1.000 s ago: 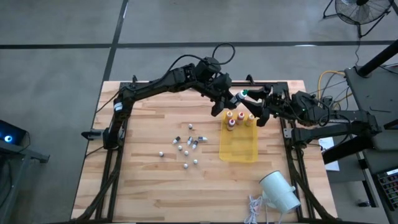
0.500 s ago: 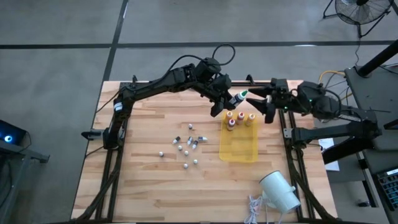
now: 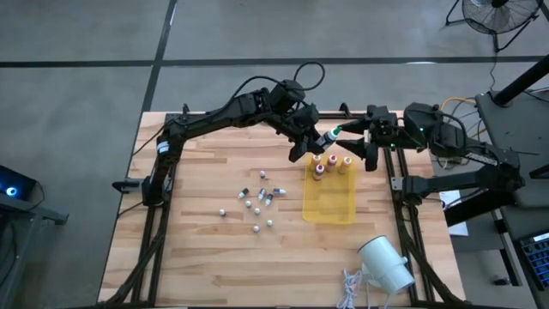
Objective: Pick & Place food coloring
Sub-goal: Put the big green food coloring bottle into the yellow bin
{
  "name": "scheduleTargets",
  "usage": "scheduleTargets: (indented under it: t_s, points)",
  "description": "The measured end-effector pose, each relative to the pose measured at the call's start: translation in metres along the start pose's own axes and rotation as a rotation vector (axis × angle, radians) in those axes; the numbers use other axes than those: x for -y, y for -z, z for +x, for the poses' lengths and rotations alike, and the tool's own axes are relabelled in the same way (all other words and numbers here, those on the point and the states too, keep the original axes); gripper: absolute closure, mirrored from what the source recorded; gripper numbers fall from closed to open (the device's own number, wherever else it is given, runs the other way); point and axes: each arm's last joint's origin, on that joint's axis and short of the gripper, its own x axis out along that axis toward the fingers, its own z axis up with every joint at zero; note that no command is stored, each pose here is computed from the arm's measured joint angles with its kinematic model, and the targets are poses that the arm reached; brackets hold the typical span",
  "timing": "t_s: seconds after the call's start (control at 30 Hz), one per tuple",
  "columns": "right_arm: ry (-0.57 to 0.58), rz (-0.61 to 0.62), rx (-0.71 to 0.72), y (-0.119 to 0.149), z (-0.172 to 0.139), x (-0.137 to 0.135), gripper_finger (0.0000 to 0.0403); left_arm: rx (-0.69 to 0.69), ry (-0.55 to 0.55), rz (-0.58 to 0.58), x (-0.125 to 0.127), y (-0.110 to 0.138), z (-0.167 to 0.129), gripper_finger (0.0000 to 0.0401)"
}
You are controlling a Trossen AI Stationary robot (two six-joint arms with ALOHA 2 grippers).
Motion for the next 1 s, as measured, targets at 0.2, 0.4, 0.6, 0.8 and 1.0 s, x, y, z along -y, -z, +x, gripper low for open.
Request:
scheduleTargets:
  t_s: [0.2,0.4,0.6,0.8,1.0]
  points:
    - [0.018,-0.007,-0.078,-0.007,0.009,0.004,0.0149,-0.009,0.001,-0.003,0.0,0.001,0.0,0.0293]
    - [-0.035,-0.011,-0.148,-0.019,0.011,0.006,0.0149,-0.018,0.002,-0.007,0.0,0.002,0.0,0.0293]
    - [-0.008,-0.041,-0.201,-0.03,0.009,0.006,0.0149,-0.019,0.002,0.002,0.0,0.002,0.0,0.0293]
    - [-0.022,-0.056,-0.28,-0.038,0.012,0.005,0.0149,-0.02,0.002,0.004,0.0,0.002,0.0,0.0293]
    - [-0.025,-0.08,-0.321,-0.046,0.022,0.006,0.0149,-0.02,0.001,0.004,0.0,0.002,0.0,0.0293]
